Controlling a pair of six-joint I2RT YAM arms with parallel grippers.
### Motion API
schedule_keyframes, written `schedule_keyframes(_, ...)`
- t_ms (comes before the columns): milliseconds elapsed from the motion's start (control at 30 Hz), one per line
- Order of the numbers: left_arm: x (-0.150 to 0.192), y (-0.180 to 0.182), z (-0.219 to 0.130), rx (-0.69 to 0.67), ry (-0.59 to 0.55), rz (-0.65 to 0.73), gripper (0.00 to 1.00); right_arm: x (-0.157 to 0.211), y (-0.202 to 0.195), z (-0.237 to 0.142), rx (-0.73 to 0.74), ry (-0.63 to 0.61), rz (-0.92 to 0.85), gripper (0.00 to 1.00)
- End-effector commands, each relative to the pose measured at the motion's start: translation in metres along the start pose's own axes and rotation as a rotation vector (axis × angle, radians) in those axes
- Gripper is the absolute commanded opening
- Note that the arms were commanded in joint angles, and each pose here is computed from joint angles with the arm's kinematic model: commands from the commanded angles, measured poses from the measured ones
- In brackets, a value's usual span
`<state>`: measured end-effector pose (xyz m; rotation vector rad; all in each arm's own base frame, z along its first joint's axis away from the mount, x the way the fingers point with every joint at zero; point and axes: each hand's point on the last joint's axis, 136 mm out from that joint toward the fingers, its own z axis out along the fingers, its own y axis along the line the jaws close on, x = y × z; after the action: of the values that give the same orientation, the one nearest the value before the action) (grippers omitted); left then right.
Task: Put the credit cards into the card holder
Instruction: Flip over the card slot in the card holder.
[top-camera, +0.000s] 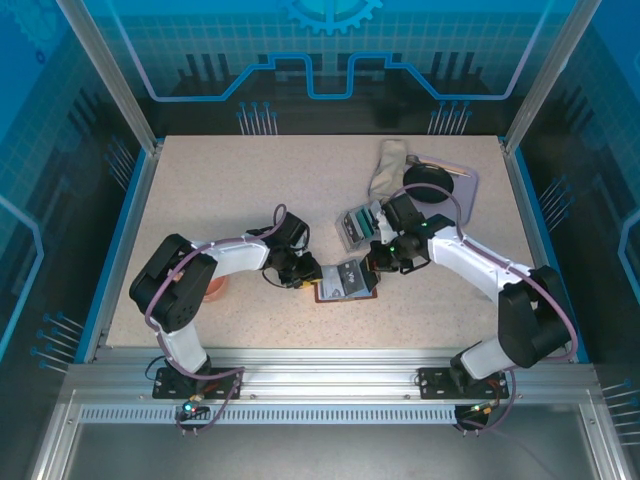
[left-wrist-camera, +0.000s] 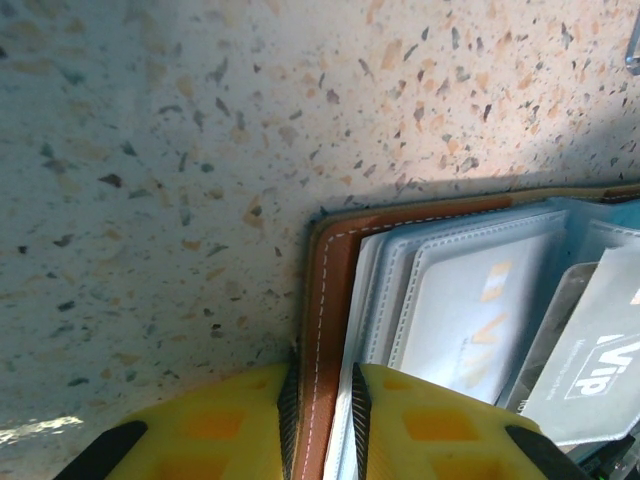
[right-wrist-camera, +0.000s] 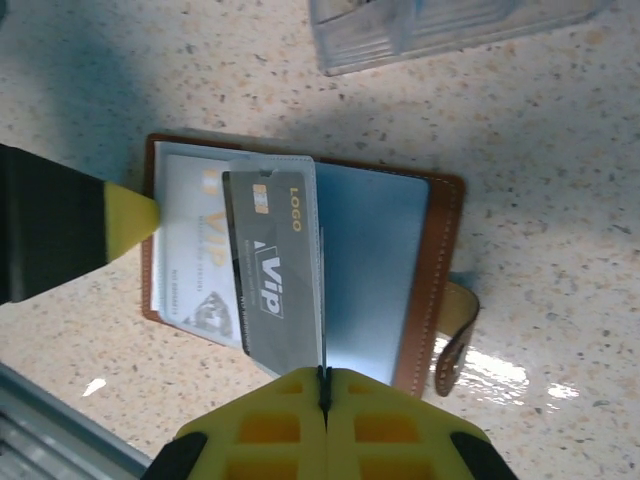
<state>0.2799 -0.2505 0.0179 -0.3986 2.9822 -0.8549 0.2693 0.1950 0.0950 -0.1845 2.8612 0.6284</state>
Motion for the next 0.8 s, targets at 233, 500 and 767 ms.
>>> schedule_keyframes(233, -0.004, -0.009, -0.004, 0.015, -0.024, 0.033, 0.24, -0.005, 0.04, 0.003, -0.173, 0.02, -0.005, 0.0)
schedule_keyframes(500, -0.006, -0.011, -0.007, 0.02, -0.035, 0.034, 0.24, -0.007, 0.044, 0.008, -0.196, 0.024, 0.021, 0.0)
schedule_keyframes(767, -0.007, -0.011, -0.013, 0.025, -0.064, 0.031, 0.25, -0.006, 0.05, 0.017, -0.236, 0.044, 0.039, 0.0)
